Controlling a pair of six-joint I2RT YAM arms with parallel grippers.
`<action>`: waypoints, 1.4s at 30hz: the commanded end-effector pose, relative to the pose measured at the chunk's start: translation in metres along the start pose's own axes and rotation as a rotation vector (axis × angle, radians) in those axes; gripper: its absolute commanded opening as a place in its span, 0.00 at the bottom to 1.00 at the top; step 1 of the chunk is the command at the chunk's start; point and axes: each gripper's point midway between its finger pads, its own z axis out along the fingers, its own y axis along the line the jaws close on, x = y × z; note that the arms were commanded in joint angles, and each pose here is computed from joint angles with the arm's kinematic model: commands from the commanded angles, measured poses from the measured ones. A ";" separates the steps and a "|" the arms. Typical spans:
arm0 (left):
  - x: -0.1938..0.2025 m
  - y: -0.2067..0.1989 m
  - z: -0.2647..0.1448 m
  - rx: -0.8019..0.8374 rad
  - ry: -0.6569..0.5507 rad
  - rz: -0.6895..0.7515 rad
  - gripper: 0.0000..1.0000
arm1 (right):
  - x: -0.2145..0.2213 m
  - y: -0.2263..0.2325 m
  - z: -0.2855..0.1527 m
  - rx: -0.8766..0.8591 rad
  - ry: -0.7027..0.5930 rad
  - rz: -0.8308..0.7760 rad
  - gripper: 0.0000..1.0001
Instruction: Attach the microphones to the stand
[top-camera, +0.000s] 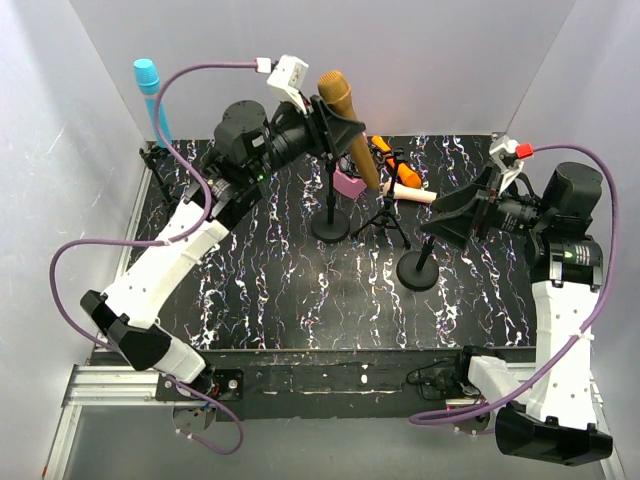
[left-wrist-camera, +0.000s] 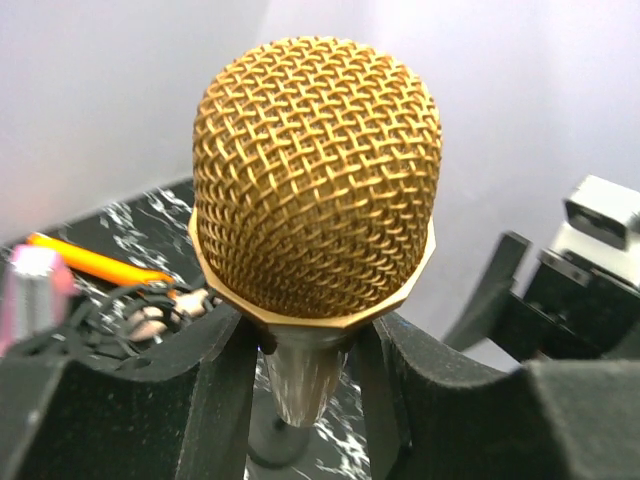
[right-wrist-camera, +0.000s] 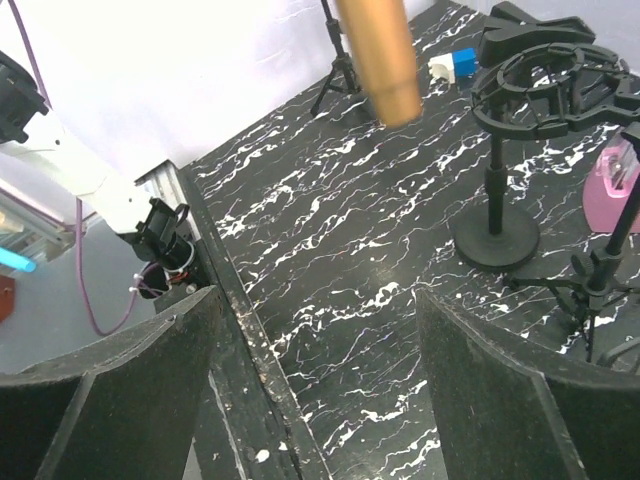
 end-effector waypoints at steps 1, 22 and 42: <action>-0.036 0.023 0.000 -0.123 -0.064 0.193 0.00 | -0.006 0.003 -0.007 0.028 -0.024 -0.066 0.85; -0.006 0.081 0.062 -0.225 0.013 0.356 0.00 | 0.001 -0.010 -0.012 0.057 -0.040 -0.030 0.86; 0.072 0.100 0.037 -0.224 0.141 0.239 0.64 | -0.013 -0.035 -0.009 0.067 -0.002 -0.078 0.85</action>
